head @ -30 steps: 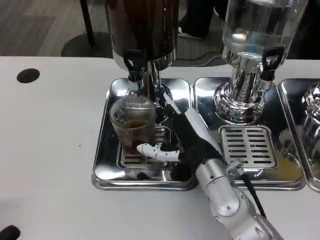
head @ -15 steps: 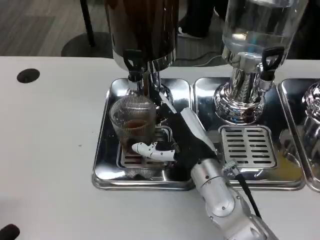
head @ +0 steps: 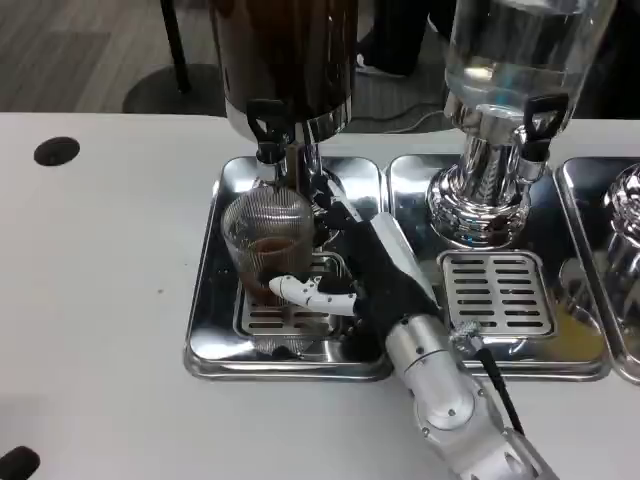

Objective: Grasp the cup under the faucet to collect the drink, then remove the cup.

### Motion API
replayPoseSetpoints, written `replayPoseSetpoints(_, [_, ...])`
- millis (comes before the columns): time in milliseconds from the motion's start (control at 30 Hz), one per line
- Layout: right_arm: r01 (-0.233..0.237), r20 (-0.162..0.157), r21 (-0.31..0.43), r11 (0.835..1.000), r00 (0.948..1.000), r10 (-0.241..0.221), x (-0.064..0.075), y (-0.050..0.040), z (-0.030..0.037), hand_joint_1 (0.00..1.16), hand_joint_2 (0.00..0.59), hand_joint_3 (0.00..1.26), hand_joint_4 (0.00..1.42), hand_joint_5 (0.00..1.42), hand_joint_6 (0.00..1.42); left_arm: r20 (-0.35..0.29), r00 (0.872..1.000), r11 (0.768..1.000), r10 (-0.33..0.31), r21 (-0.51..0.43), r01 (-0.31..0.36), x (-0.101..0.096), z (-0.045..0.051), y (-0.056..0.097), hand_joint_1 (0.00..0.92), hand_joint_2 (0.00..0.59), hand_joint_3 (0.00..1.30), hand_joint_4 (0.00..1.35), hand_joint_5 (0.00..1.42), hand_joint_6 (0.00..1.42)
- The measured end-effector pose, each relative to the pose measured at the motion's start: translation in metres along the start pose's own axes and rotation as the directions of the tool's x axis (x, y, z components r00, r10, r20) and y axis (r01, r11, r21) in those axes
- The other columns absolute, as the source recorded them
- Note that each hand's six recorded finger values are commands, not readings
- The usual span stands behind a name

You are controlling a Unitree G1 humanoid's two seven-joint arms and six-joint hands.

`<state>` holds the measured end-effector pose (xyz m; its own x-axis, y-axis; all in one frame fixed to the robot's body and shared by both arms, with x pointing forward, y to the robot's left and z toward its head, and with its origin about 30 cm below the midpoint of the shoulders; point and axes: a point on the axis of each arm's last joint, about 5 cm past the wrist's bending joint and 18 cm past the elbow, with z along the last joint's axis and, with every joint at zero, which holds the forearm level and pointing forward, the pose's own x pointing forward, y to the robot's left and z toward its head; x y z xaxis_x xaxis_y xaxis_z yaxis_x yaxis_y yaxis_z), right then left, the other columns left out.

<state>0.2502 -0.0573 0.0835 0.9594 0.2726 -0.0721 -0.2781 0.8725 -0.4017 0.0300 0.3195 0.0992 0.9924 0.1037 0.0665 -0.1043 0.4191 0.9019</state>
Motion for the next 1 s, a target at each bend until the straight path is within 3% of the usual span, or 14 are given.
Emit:
replayPoseSetpoints(633, [-0.005, -0.002, 0.001, 1.000, 1.0000, 0.005, -0.0017, 0.0015, -0.0011, 0.87, 0.181, 0.04, 0.07, 0.07, 0.00, 0.002, 1.000, 1.000, 0.004, -0.003, -0.004, 0.0022, -0.0003, -0.0009, 0.000, 0.038, 0.00, 0.00, 0.00, 0.00])
replayPoseSetpoints(1000, [-0.002, 0.015, 0.003, 1.000, 0.9999, 0.002, -0.0019, 0.0014, 0.0020, 0.87, 0.178, 0.03, 0.05, 0.07, 0.00, 0.003, 1.000, 1.000, 0.004, -0.004, -0.004, 0.0025, -0.0001, -0.0012, 0.000, 0.044, 0.00, 0.00, 0.00, 0.00])
